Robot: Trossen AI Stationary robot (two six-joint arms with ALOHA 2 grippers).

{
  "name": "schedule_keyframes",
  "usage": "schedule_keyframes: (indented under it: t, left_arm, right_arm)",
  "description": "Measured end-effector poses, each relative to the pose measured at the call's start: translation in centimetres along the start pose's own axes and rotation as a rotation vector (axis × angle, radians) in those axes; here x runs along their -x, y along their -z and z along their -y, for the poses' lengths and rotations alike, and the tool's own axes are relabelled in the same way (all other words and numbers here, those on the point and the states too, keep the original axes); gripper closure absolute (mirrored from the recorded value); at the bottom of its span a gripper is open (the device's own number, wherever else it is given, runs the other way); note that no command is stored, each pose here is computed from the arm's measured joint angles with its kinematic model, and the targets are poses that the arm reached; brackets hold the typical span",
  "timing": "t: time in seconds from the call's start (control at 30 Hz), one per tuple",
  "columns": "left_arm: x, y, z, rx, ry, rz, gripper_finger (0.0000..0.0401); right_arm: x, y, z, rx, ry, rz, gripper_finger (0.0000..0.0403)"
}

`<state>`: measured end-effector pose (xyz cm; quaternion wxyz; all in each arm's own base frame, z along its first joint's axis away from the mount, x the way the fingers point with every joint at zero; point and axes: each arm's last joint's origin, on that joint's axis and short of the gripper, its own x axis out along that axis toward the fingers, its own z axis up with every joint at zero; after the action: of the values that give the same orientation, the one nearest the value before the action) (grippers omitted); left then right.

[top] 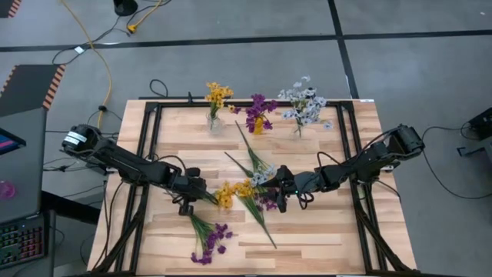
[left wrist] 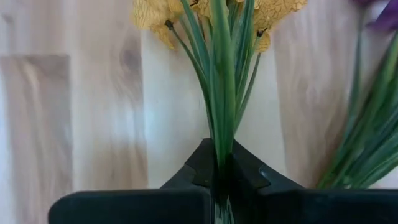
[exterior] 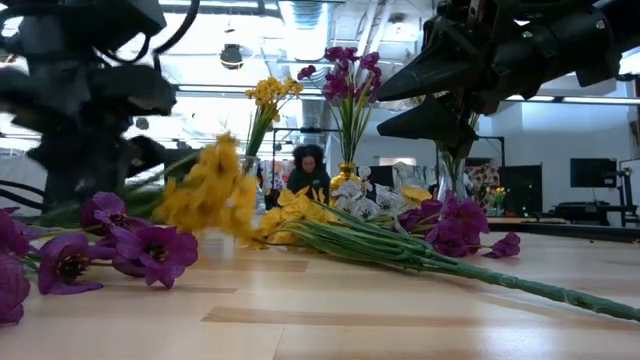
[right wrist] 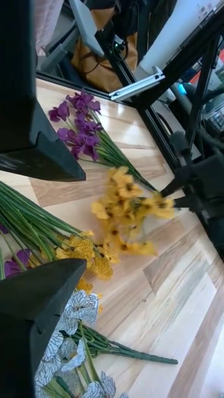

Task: Sort flowers into vase by color
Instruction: Put the left yellow flowers into the left transparent vase

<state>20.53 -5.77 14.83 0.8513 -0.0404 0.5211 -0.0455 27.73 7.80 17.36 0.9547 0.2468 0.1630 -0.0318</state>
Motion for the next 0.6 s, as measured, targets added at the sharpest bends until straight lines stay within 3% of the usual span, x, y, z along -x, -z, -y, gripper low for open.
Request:
schedule_keyframes:
  t: [0.17, 0.37, 0.6]
  left_arm:
    - [2.3, -0.6, -0.5, 0.028, 0.002, 0.117, 0.0399]
    - [6.0, -0.7, -1.5, 0.083, -0.077, 0.304, 0.04]
    - [10.1, -0.6, -2.7, 0.199, -0.316, 0.586, 0.04]
  right_arm:
    - [0.0, 0.0, 0.0, 0.0, 0.0, 0.0, 0.0162]
    - [0.0, 0.0, 0.0, 0.0, 0.0, 0.0, 0.0162]
    - [0.0, 0.0, 0.0, 0.0, 0.0, 0.0, 0.0162]
